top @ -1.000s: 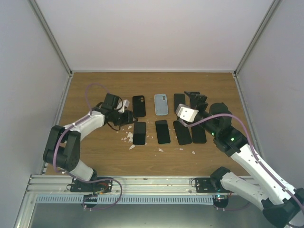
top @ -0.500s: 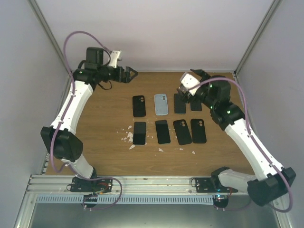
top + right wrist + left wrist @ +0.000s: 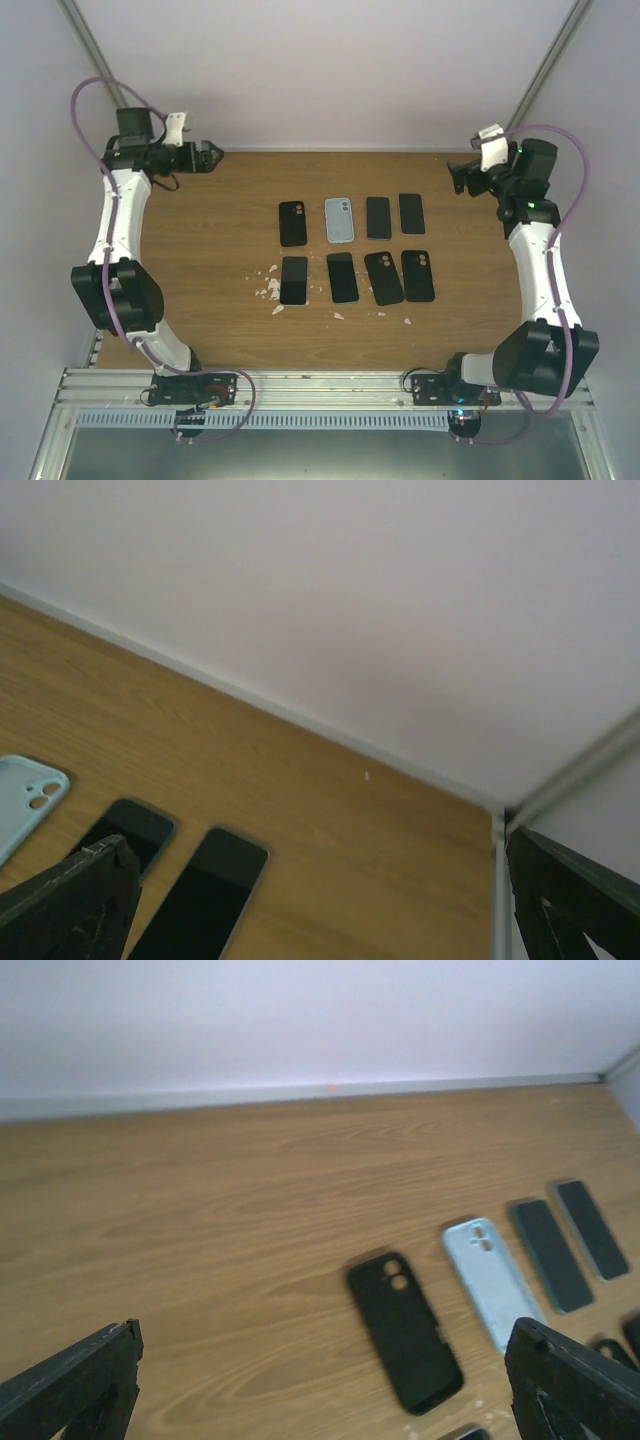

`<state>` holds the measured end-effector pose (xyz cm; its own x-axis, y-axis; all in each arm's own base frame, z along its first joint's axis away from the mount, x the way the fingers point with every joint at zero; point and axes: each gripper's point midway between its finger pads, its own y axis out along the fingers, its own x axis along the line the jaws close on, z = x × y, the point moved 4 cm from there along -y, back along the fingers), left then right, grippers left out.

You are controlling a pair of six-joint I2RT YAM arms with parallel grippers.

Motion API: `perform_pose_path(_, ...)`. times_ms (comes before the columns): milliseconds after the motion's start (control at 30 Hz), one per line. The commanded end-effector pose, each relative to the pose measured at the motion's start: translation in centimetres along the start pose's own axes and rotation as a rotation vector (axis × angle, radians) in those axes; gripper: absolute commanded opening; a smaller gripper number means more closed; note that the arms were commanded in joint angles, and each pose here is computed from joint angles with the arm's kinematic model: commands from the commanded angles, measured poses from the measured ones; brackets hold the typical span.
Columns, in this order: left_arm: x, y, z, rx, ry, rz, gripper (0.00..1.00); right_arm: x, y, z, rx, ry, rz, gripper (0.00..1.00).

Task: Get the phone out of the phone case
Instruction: Reset both arms

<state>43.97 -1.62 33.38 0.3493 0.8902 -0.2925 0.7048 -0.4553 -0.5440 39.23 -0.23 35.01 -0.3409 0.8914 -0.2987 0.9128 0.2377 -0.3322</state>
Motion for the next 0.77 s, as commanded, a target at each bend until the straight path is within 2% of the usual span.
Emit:
perform_pose_path(0, 3.4, -1.5, 0.8, -0.054, 0.013, -0.081, 0.99, -1.0, -0.5, 3.9, 0.029, 0.15, -0.04, 1.0)
perform_pose_path(200, 6.9, -2.1, 4.1, -0.053, -0.006, -0.18, 0.99, -1.7, -1.4, 9.1, 0.08, 0.226, -0.011, 1.0)
perform_pose_path(333, 7.2, -2.1, 6.4, -0.041, -0.032, -0.191, 0.99, -0.9, -1.7, 11.6, 0.1, 0.242, -0.006, 1.0)
perform_pose_path(533, 6.6, -1.6, 9.4, -0.036, -0.086, -0.168, 0.99, 0.0, -1.9, 13.3, 0.105, 0.263, -0.005, 1.0)
perform_pose_path(733, 6.2, -2.0, 10.5, -0.033, -0.085, -0.184, 0.99, 1.0, -2.4, 13.7, 0.1, 0.254, -0.023, 1.0)
